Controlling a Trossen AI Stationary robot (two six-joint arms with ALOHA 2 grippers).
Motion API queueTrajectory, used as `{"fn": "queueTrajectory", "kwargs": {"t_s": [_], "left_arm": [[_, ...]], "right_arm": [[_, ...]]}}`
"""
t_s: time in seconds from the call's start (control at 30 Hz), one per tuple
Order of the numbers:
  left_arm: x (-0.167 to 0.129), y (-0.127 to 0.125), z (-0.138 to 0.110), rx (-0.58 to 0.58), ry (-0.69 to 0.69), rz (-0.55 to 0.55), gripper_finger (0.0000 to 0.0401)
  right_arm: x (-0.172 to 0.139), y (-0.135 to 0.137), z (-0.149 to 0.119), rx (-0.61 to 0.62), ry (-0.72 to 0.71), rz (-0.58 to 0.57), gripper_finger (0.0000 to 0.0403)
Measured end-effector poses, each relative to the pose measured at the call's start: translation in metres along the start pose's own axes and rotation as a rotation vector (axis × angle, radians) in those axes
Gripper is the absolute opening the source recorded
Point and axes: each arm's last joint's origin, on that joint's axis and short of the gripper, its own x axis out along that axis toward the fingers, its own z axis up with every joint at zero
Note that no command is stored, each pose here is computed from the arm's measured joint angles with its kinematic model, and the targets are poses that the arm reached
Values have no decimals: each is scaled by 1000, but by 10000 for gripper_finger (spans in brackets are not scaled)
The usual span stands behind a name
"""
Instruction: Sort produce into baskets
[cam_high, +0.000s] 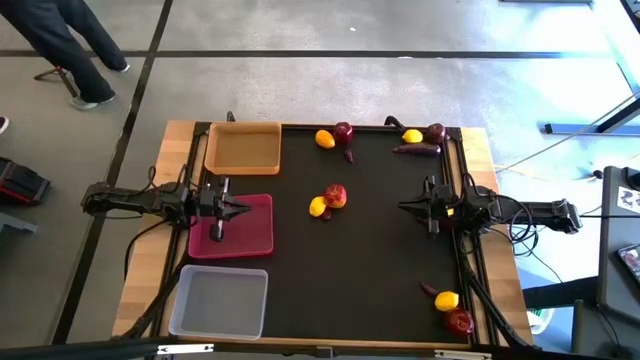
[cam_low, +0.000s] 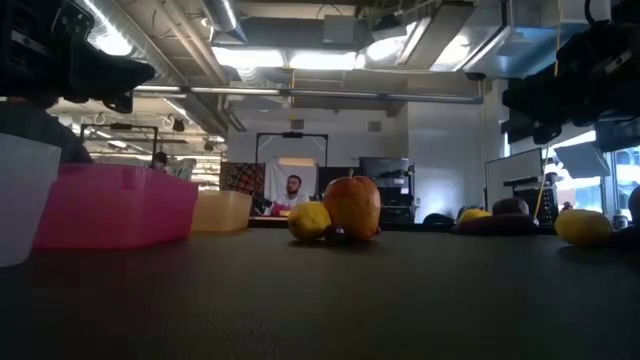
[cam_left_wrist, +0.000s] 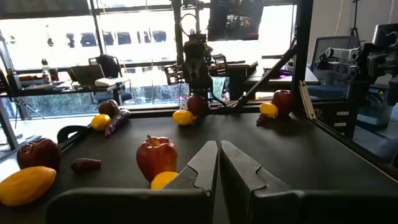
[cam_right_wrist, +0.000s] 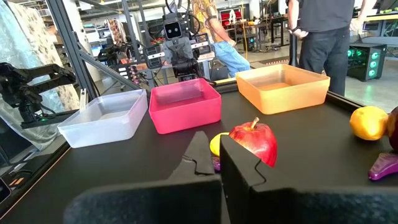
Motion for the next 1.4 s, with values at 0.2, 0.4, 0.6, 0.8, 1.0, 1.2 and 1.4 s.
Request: {"fn": "queueTrajectory", "kwargs": {"t_s": [0.2,0.4,0.6,0.8,1.0,1.2,1.4], "left_arm": [[0,0,0,0,0,0,15],[0,0,0,0,0,0,15],[0,0,3,-40,-34,1,15],[-2,5,17,-343,-195,133,15],[-3,8,22,-347,-255,204,15],[-4,9,25,-263,-275,246,15],[-4,9,25,-245,-269,248,15]], "right_arm": [[0,0,0,0,0,0,1],[0,0,1,0,-9,-1,1],[0,0,2,1,-19,-5,1],[0,0,3,3,-26,0,1],[0,0,3,73,-27,4,1],[0,0,3,131,-28,5,1],[0,-1,4,134,-47,-38,1]]}}
